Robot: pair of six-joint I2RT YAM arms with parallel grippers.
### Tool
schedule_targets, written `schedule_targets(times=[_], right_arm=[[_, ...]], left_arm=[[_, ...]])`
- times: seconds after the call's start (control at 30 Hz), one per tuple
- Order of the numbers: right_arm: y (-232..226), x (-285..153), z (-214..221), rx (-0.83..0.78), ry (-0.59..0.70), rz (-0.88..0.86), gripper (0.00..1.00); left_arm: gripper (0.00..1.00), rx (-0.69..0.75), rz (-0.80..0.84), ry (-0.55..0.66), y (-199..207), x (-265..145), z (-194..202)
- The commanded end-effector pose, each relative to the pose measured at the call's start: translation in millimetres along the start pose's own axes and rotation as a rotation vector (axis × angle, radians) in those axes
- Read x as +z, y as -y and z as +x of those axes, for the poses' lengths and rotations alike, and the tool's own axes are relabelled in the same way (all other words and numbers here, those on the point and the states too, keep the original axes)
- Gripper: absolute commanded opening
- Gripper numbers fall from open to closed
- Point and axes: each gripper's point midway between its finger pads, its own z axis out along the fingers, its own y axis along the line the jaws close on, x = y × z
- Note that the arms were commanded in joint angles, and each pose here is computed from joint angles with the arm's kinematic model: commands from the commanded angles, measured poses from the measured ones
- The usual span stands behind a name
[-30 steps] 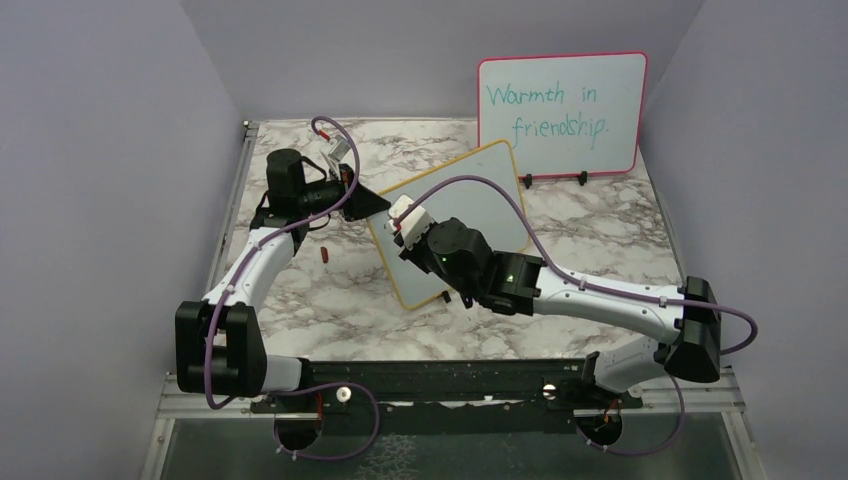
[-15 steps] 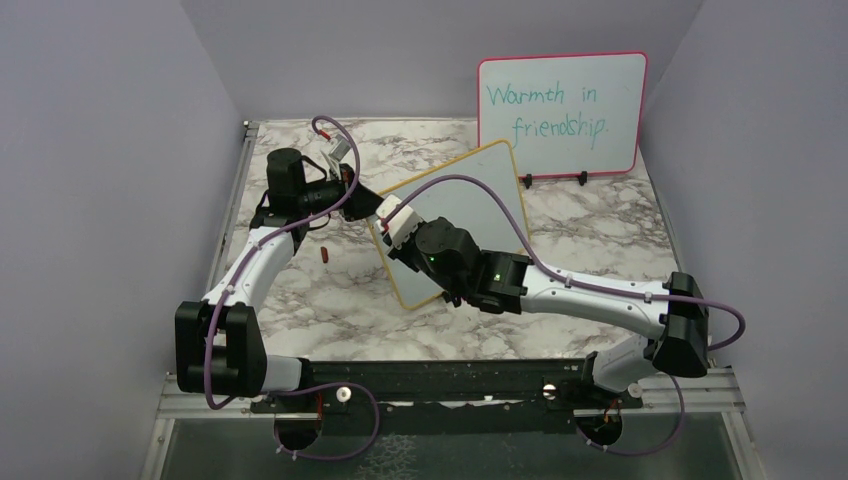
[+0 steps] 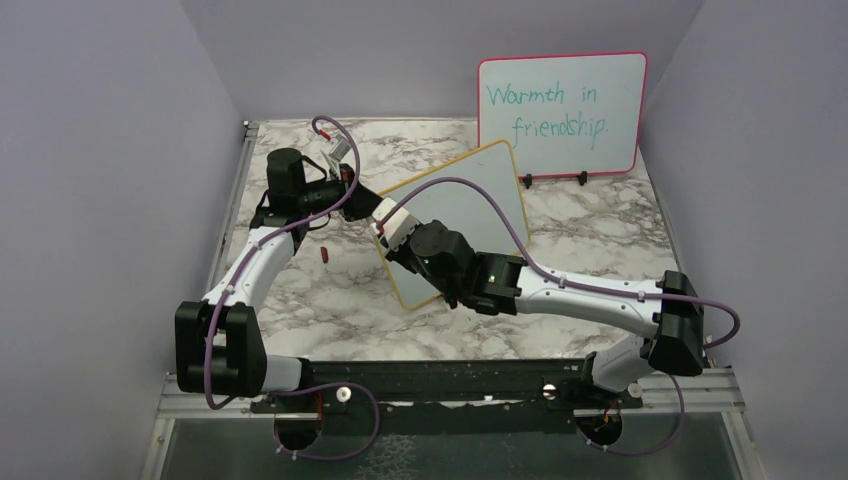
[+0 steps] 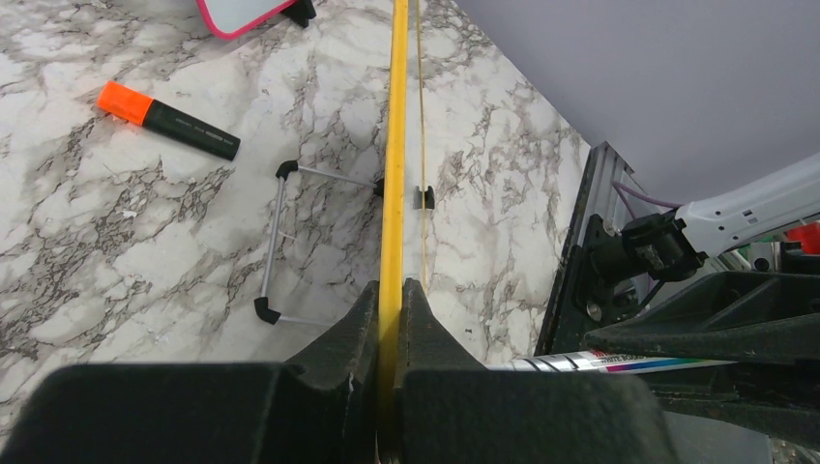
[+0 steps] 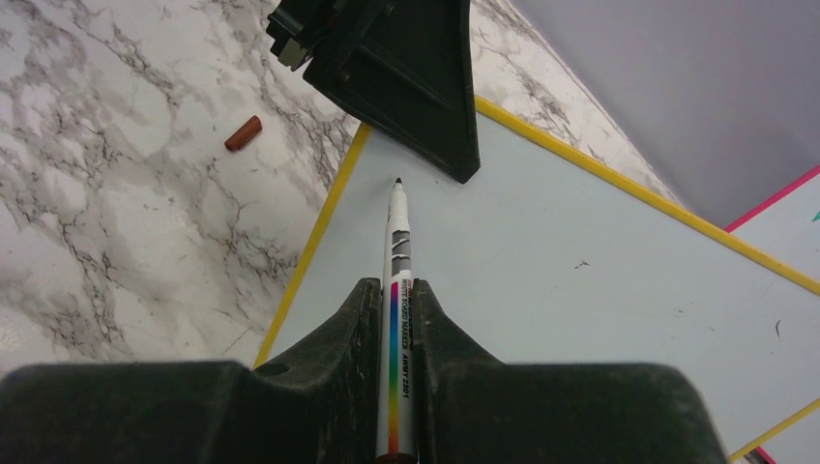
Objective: Write a sentence on the whiteboard
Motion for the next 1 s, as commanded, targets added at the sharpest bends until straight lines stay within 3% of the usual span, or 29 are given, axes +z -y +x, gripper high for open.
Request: schedule_targets(times=[0.0,0.97], right_arm=[[5.2,0.1,-22.3,0.017,0.050,0.036,0.01],[1.0,6.5,-9.3,-0.018,0.006,0.062,0.01]], left_arm=[[0.00,-0.006,-0.023,-0.047,-7.6,4.9,17.2],[0.00,-0.007,-0.017,-0.049,-6.5,5.5,17.9]])
